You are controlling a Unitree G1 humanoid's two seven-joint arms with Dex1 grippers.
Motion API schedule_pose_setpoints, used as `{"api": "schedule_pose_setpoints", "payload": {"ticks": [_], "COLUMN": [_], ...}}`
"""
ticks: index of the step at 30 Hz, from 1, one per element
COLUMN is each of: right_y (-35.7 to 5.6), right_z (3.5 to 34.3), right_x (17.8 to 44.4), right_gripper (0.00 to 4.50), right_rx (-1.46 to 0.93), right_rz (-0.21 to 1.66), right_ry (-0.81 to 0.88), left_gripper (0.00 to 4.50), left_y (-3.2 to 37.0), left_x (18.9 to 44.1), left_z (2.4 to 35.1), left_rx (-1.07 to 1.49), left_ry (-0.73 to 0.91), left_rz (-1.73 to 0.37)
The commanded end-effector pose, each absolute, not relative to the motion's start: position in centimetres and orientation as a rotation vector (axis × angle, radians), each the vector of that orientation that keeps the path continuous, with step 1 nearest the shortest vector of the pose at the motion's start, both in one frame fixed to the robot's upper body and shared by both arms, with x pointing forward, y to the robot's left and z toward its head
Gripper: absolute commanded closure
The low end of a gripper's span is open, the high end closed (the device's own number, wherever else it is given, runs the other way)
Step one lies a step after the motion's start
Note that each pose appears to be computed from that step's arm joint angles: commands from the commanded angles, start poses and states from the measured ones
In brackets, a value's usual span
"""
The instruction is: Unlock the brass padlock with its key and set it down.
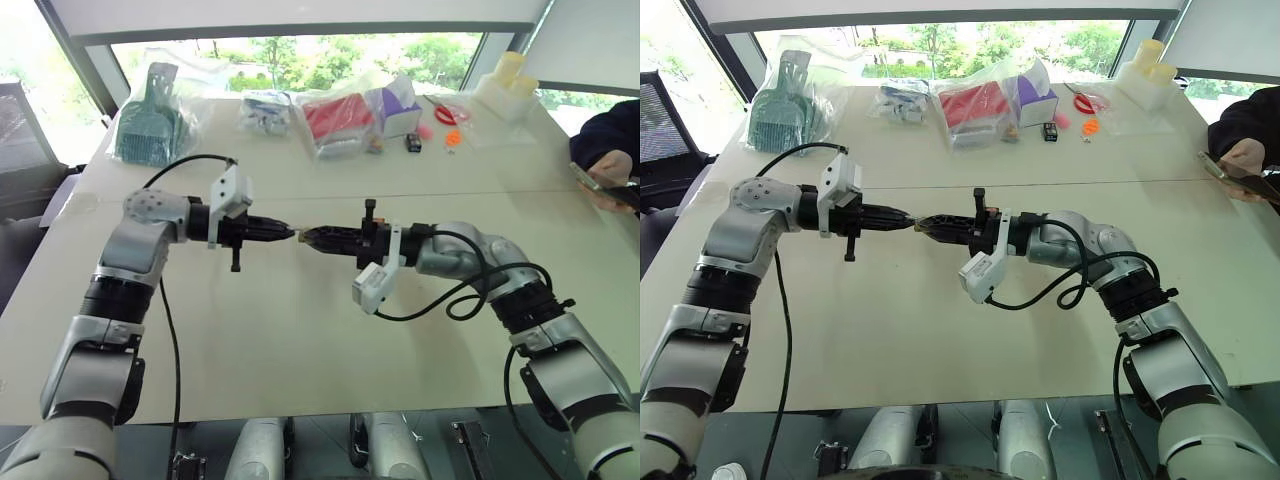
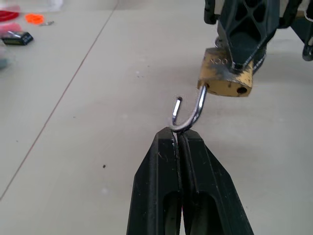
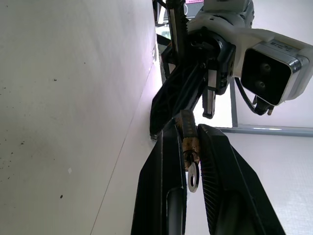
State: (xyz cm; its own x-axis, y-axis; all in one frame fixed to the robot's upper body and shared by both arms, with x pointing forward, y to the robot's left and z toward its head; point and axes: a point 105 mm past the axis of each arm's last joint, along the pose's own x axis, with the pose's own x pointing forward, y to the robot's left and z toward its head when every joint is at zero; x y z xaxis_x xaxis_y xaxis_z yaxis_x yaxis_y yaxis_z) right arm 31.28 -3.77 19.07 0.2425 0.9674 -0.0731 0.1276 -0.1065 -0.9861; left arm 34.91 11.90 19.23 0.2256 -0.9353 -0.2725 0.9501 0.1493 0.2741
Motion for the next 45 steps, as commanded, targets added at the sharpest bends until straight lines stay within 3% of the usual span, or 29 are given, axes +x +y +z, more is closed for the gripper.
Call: {"api": "schedule_pose_setpoints", "payload": {"ticks": [1, 10, 27, 31, 35, 36, 40, 45], "right_y": [-3.5, -3.8, -6.3, -6.4, -6.8, -7.0, -8.2, -10.0], "right_z": [20.1, 18.9, 13.0, 13.0, 12.7, 12.7, 14.0, 16.6], "right_x": [30.8, 31.1, 35.1, 35.3, 34.7, 34.5, 34.2, 34.2], "right_gripper": [4.50, 4.50, 4.50, 2.65, 0.40, 0.02, 0.02, 0.02], "right_rx": [-1.459, -1.475, -1.510, -1.512, -1.529, -1.538, -1.520, -1.143], "right_rz": [1.001, 1.025, 1.107, 1.111, 1.159, 1.171, 1.178, 1.171], "right_ry": [-1.133, -1.077, -0.727, -0.715, -0.700, -0.696, -0.641, -0.297], "left_gripper": [4.43, 4.43, 4.43, 4.50, 4.50, 4.50, 4.50, 4.50], "left_y": [12.3, 13.6, 15.3, 15.1, 15.0, 15.1, 15.4, 15.7], "left_x": [35.0, 34.5, 33.0, 32.6, 32.1, 31.8, 31.3, 31.2], "left_z": [21.3, 21.3, 19.1, 18.6, 18.6, 18.6, 18.6, 18.6], "left_rx": [0.432, 0.436, 0.455, 0.457, 0.439, 0.439, 0.466, 0.488], "left_ry": [-0.037, -0.032, 0.017, 0.020, 0.024, 0.029, 0.049, 0.054], "left_rz": [-1.335, -1.292, -1.202, -1.194, -1.194, -1.200, -1.209, -1.196]}}
